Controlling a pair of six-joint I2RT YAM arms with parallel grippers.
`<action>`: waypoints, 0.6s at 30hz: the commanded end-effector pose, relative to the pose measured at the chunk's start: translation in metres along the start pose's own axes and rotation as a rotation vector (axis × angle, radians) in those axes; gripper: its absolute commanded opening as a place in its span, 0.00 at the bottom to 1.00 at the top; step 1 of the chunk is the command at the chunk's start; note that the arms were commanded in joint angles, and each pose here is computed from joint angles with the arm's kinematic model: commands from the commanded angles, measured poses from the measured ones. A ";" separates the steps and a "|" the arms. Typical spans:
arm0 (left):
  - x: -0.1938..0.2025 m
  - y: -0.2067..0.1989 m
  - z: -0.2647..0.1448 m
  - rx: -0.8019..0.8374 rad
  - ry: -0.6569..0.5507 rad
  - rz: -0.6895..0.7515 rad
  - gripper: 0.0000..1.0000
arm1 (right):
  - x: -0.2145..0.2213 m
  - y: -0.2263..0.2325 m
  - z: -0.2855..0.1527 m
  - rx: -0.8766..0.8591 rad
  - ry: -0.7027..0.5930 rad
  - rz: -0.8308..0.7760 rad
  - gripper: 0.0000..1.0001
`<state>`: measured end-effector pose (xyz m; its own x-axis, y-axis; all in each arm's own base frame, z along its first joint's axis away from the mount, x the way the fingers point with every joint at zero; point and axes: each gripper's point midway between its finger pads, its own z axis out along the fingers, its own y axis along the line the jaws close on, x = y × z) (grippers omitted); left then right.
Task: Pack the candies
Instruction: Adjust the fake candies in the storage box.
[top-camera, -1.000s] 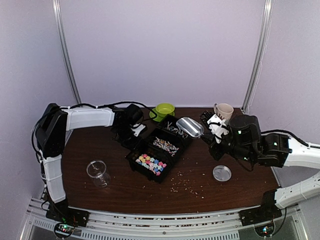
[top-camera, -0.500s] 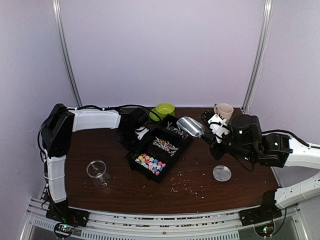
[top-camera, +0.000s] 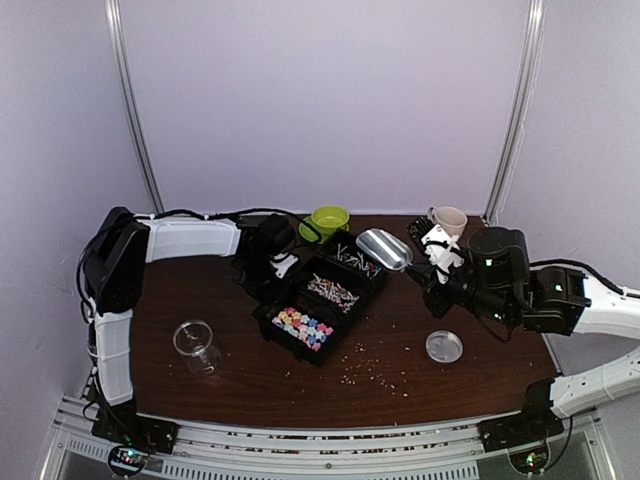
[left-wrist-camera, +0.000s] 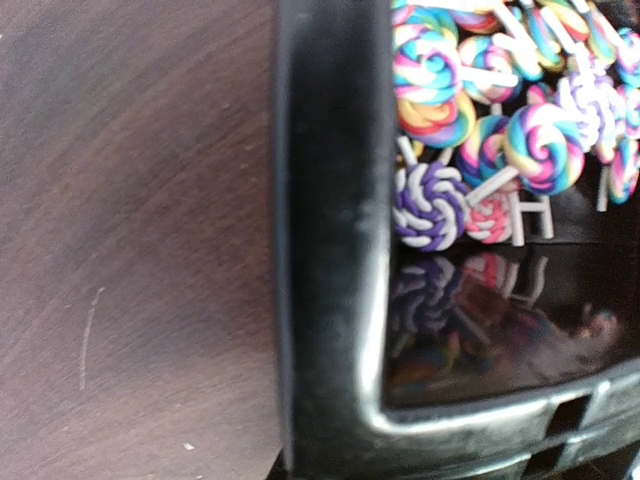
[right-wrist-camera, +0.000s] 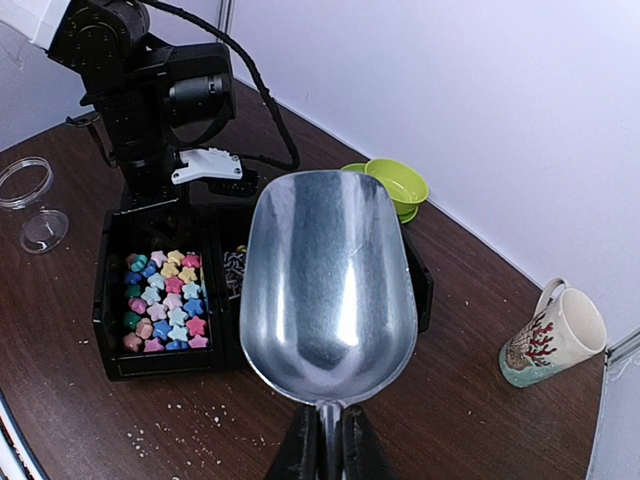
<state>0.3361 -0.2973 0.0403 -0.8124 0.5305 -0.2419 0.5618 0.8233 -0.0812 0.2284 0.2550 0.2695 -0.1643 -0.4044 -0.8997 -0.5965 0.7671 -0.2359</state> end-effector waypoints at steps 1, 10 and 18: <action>-0.009 -0.023 -0.006 0.152 -0.071 0.006 0.00 | -0.009 -0.004 -0.007 0.007 -0.035 0.017 0.00; -0.019 -0.052 -0.019 0.422 -0.191 -0.015 0.00 | -0.028 -0.001 -0.019 -0.047 -0.094 0.067 0.00; -0.021 -0.066 -0.022 0.564 -0.224 -0.037 0.00 | -0.042 -0.002 -0.026 -0.068 -0.125 0.078 0.00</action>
<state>0.3067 -0.3212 0.0409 -0.8549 0.4395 -0.2757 0.5186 0.7375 -0.4326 0.2197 0.2548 0.2878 -0.1441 -0.3486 -0.9261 -0.6262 0.7568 -0.1874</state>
